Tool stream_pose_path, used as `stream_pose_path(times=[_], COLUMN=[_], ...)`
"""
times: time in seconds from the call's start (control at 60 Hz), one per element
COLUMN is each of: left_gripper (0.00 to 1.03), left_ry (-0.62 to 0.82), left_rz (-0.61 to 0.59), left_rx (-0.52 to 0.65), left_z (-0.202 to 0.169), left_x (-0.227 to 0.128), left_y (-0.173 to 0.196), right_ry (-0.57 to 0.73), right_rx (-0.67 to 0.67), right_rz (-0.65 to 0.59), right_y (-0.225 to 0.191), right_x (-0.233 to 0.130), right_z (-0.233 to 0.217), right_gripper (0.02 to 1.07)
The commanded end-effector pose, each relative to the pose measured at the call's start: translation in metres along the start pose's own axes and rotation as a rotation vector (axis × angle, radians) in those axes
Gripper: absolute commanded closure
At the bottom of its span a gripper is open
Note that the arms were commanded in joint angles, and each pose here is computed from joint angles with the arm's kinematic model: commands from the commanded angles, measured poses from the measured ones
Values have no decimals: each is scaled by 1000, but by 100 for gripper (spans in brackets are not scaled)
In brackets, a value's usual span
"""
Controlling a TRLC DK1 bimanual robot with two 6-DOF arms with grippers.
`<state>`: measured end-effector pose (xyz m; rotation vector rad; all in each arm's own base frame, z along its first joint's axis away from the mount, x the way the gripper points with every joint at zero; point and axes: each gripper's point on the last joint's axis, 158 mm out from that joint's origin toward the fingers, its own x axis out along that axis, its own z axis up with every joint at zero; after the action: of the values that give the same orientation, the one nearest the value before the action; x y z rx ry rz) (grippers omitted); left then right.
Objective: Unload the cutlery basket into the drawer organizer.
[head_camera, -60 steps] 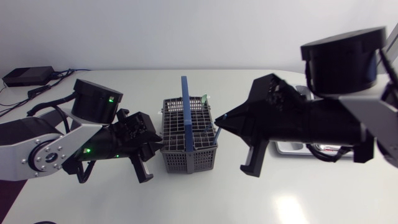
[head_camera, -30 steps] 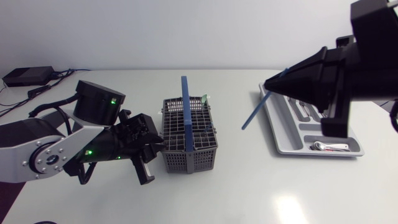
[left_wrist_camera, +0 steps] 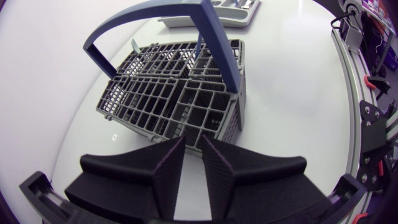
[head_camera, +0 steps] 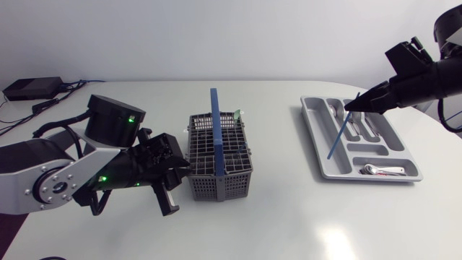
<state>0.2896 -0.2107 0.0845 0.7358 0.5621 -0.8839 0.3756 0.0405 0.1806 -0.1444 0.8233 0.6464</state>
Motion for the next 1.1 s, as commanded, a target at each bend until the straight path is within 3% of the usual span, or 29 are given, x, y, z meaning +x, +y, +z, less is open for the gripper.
stream_pose_path(times=[0.0,0.233,0.483,1.083], left_gripper=[82,82,82,82], left_ry=[7,12,15,24], left_rz=[-4,-8,-6,-14], left_rx=[-15,-15,-15,-14], left_z=[-5,-8,-8,-12], left_x=[0,1,1,3], left_y=[-5,-7,-6,-9], right_ry=[29,110,191,202], right_rx=[41,151,216,326], right_rz=[1,-8,17,24], right_y=[-25,-74,-92,-133], right_x=[12,50,89,151], right_z=[-3,-16,-34,-27], right_gripper=[101,101,101,101])
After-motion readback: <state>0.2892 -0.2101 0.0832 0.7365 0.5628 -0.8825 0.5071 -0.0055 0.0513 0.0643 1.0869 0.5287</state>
